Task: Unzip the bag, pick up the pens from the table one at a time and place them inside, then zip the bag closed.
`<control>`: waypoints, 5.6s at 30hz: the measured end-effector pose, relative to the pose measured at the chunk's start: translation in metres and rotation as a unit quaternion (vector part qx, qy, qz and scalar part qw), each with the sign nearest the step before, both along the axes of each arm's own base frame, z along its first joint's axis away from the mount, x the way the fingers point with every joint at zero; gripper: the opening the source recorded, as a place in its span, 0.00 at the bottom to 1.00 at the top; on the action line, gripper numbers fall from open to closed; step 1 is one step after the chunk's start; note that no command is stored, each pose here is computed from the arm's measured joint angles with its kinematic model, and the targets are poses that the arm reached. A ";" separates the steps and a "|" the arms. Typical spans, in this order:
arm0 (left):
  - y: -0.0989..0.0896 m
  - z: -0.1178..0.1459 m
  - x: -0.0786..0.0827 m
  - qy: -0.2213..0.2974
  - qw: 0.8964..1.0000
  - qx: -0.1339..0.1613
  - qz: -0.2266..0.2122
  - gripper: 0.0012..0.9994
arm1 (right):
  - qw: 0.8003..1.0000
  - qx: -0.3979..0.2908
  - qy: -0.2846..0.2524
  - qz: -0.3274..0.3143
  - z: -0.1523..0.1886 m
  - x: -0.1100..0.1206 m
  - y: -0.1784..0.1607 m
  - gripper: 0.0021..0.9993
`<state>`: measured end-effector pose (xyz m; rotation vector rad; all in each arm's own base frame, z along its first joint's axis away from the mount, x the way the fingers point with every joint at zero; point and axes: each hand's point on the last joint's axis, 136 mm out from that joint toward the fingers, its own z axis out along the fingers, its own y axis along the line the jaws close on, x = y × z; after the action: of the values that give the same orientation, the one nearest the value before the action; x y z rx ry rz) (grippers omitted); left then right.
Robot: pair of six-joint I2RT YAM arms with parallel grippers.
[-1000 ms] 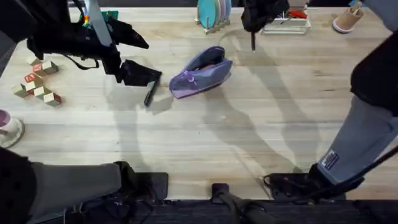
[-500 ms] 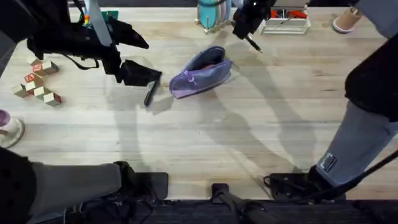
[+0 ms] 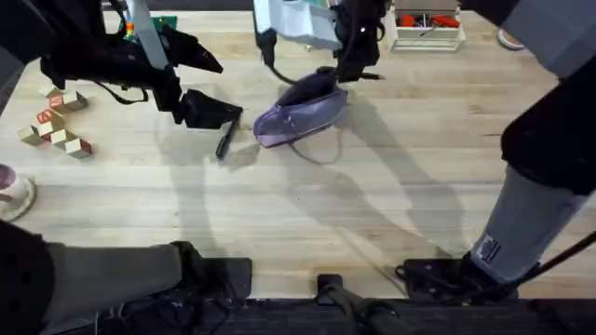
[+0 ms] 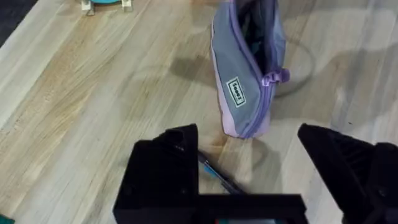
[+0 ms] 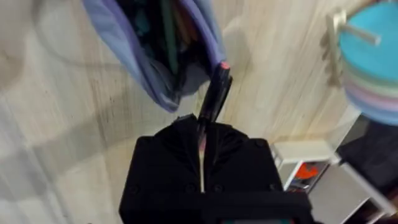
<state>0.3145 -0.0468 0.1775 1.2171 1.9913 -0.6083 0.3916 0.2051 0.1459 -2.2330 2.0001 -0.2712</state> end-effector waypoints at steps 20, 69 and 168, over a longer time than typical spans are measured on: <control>0.000 0.000 0.000 0.000 1.000 0.000 0.000 0.99 | 0.995 -0.011 0.043 0.090 -0.003 -0.022 0.005 0.03; -0.001 0.000 -0.002 0.005 1.000 -0.001 -0.001 0.99 | 0.945 0.119 0.039 0.303 -0.029 -0.048 0.099 0.03; 0.049 -0.054 0.003 0.170 0.922 0.222 0.269 1.00 | 0.941 0.288 -0.027 -0.176 0.123 -0.035 -0.012 1.00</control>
<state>0.3177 0.0022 0.1236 0.7629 2.7217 -0.0858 0.3566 0.1935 0.2691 -1.5005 2.0902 0.2006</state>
